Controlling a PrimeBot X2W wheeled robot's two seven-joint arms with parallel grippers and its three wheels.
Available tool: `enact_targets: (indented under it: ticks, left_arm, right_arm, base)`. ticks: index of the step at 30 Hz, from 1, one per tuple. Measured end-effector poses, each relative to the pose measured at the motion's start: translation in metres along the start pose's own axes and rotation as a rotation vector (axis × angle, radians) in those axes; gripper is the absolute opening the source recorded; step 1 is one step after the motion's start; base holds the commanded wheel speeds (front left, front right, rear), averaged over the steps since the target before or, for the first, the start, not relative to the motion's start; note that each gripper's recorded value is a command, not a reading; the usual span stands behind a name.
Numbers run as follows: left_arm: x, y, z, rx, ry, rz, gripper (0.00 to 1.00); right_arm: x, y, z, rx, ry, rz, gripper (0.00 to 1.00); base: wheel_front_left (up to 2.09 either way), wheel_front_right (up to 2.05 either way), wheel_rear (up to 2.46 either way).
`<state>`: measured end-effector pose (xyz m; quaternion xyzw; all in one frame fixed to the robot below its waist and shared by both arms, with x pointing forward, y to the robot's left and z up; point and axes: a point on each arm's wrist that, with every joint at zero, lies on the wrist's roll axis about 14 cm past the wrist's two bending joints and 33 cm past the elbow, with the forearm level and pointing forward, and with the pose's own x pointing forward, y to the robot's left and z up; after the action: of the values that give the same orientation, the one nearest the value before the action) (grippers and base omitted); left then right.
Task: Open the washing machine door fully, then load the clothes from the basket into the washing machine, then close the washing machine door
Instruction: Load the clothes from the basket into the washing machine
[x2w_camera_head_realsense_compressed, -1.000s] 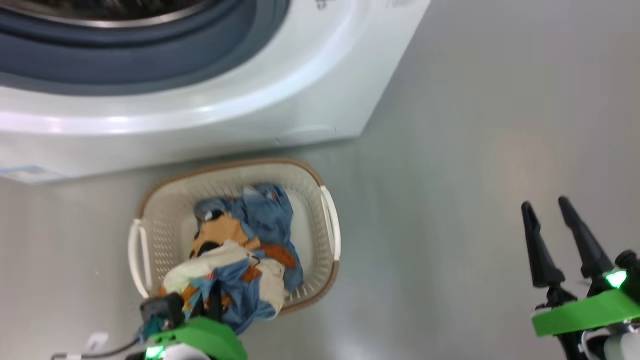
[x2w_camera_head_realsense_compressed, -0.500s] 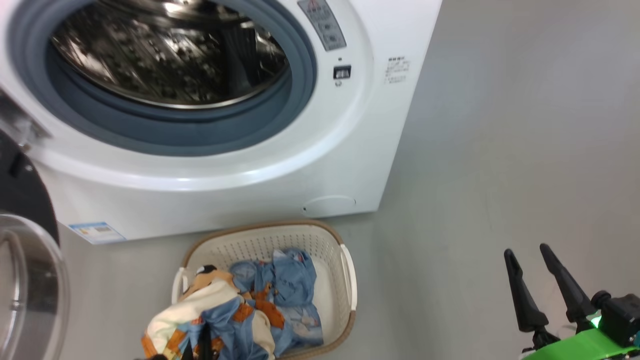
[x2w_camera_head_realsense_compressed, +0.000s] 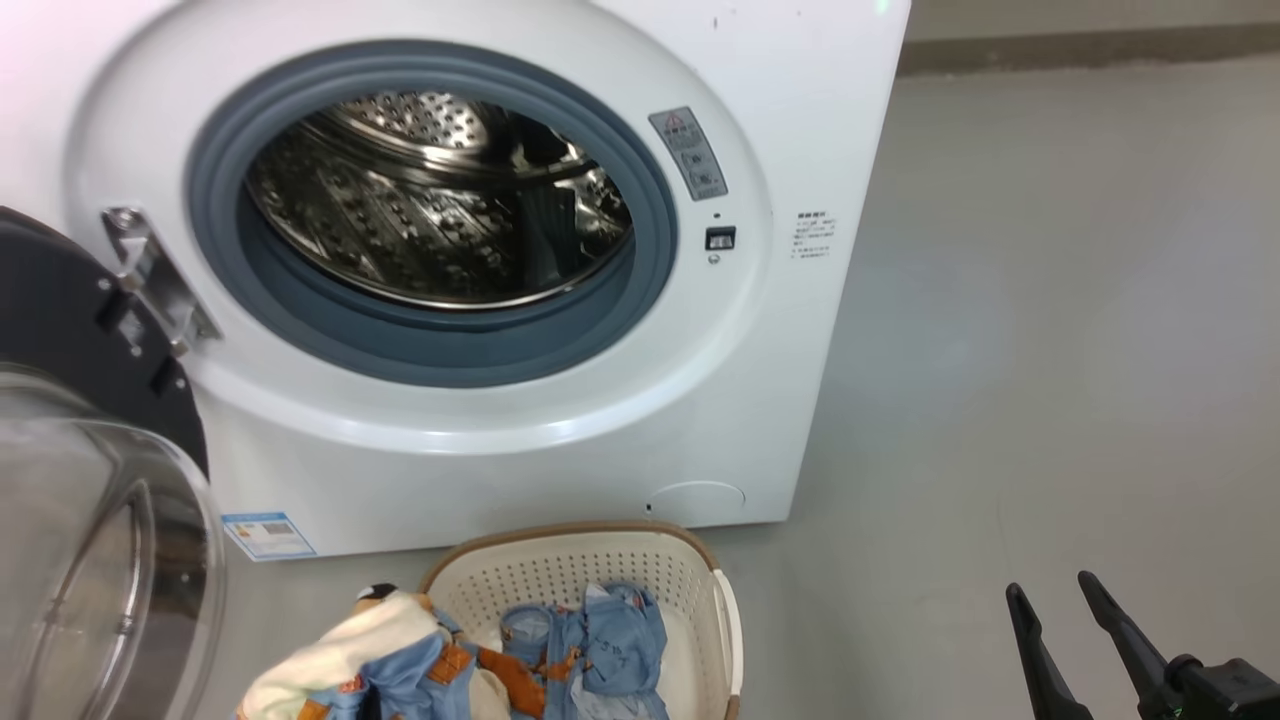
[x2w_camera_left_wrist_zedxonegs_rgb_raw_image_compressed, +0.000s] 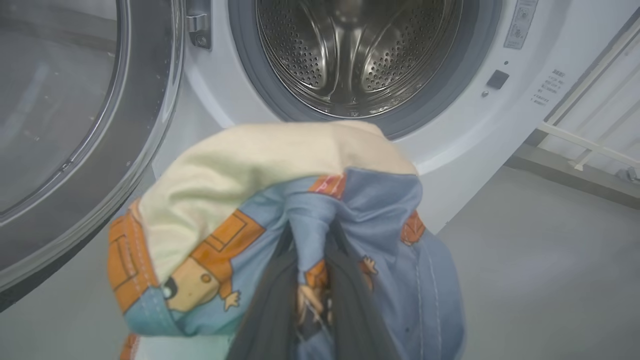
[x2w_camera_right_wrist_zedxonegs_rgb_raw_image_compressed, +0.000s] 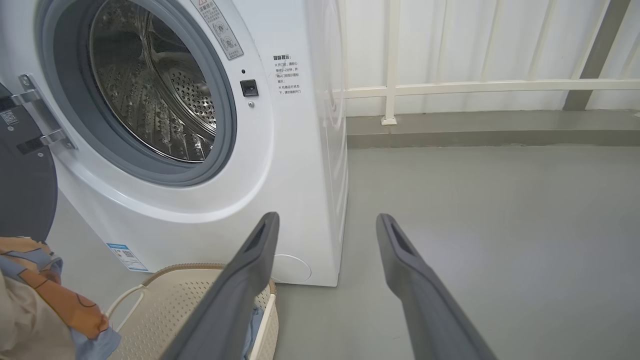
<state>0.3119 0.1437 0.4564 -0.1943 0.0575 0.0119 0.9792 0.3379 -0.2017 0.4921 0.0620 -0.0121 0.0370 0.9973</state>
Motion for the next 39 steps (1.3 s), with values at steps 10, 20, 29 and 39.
enact_targets:
  ticks: [10,20,29,39]
  left_arm:
    - [-0.02,-0.003,0.03,0.023,-0.105,-0.024,0.0]
    - [-0.026,-0.01,0.054,0.04,-0.186,-0.045,0.0]
    - [-0.026,-0.019,0.058,0.036,-0.199,-0.068,0.0]
    - [0.001,-0.045,0.059,0.032,-0.194,-0.126,0.0]
  right_arm:
    - [-0.009,0.007,-0.002,-0.025,0.004,0.012,1.0]
    - [-0.01,0.01,-0.001,-0.052,-0.004,0.007,1.0]
    - [-0.014,0.01,-0.009,-0.045,0.019,-0.002,1.0]
    - [-0.019,0.006,-0.019,-0.028,0.052,-0.025,1.0]
  base:
    - [0.0,0.0,0.0]
    - [0.0,0.0,0.0]
    - [0.0,0.0,0.0]
    - [0.0,0.0,0.0]
